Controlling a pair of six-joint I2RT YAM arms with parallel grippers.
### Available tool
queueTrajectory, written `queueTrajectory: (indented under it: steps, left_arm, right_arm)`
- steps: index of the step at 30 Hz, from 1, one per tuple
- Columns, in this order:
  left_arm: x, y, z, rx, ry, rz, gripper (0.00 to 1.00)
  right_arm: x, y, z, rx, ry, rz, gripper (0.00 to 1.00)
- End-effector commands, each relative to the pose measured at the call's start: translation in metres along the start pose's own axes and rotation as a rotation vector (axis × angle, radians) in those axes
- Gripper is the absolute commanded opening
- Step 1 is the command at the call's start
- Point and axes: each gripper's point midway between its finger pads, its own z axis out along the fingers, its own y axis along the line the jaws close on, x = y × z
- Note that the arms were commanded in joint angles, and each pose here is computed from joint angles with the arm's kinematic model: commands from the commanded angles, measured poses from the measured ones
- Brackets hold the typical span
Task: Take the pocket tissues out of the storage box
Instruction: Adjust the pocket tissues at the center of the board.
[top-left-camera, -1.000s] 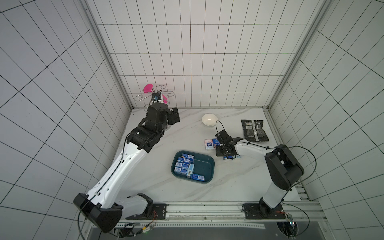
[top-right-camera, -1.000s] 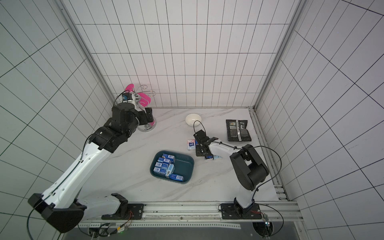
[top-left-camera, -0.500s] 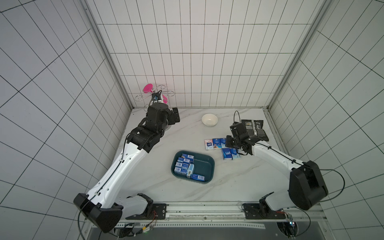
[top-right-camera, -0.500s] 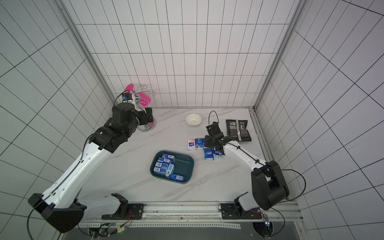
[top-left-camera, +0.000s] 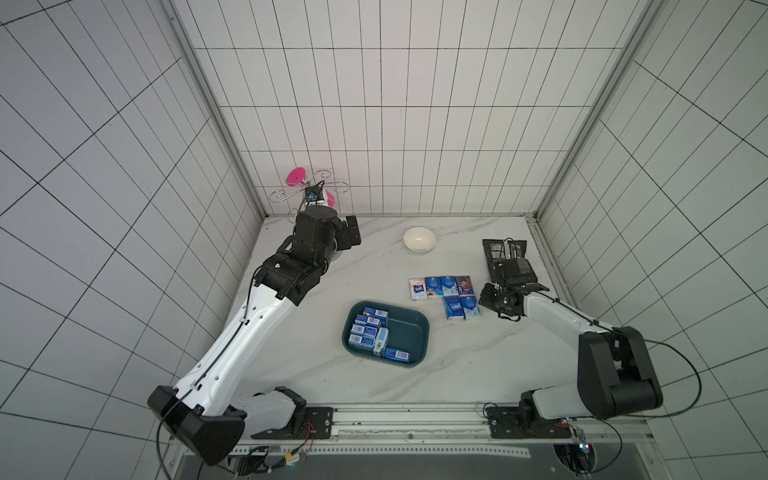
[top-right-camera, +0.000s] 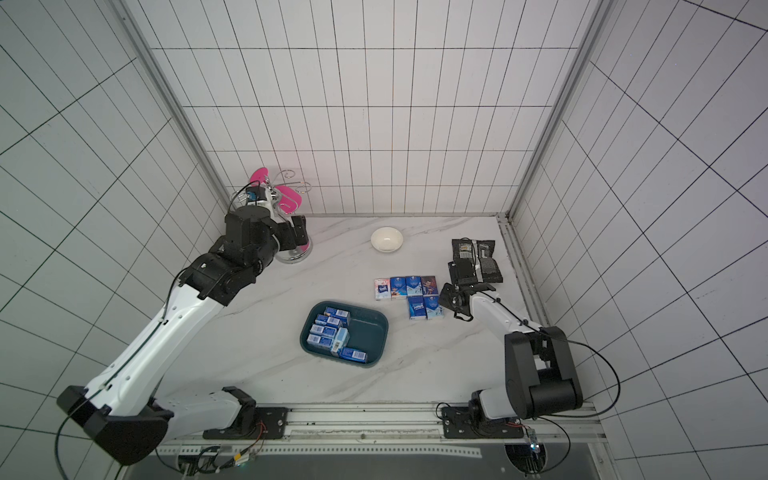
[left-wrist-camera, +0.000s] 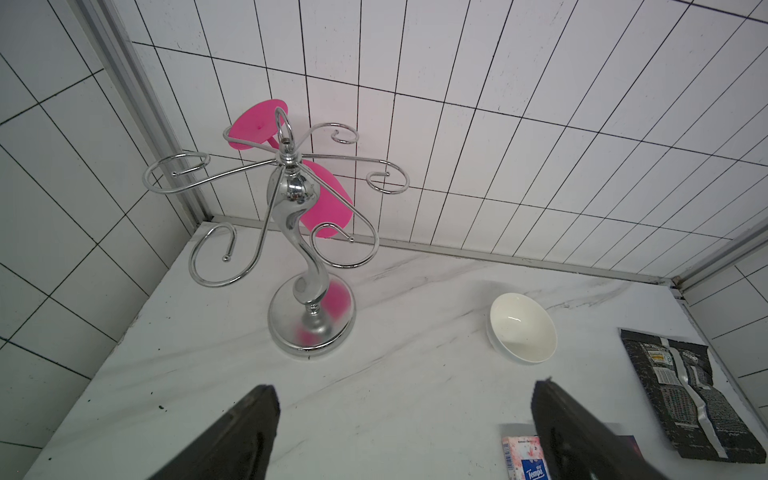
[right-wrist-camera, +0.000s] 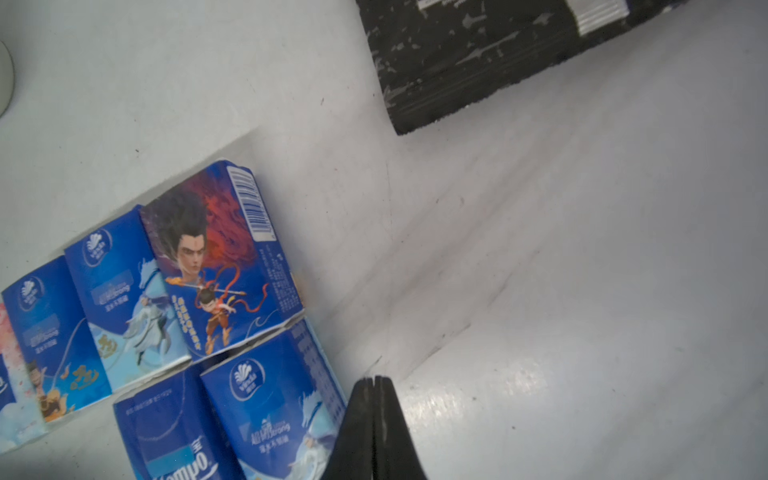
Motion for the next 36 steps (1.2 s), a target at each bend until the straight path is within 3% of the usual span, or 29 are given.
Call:
queueTrajectory:
  steps: [1, 7, 36]
  left_arm:
    - [-0.002, -0.004, 0.003, 0.013, -0.007, -0.011, 0.98]
    - [0.000, -0.005, 0.004, 0.017, -0.005, -0.013, 0.98]
    - [-0.004, -0.006, 0.001, 0.017, -0.012, -0.019, 0.98]
  right_arm:
    - [0.012, -0.006, 0.010, 0.002, 0.039, 0.009, 0.05]
    - [0.025, -0.003, 0.022, -0.023, 0.084, 0.015, 0.05]
    - [0.023, 0.011, 0.018, -0.085, 0.074, 0.007, 0.06]
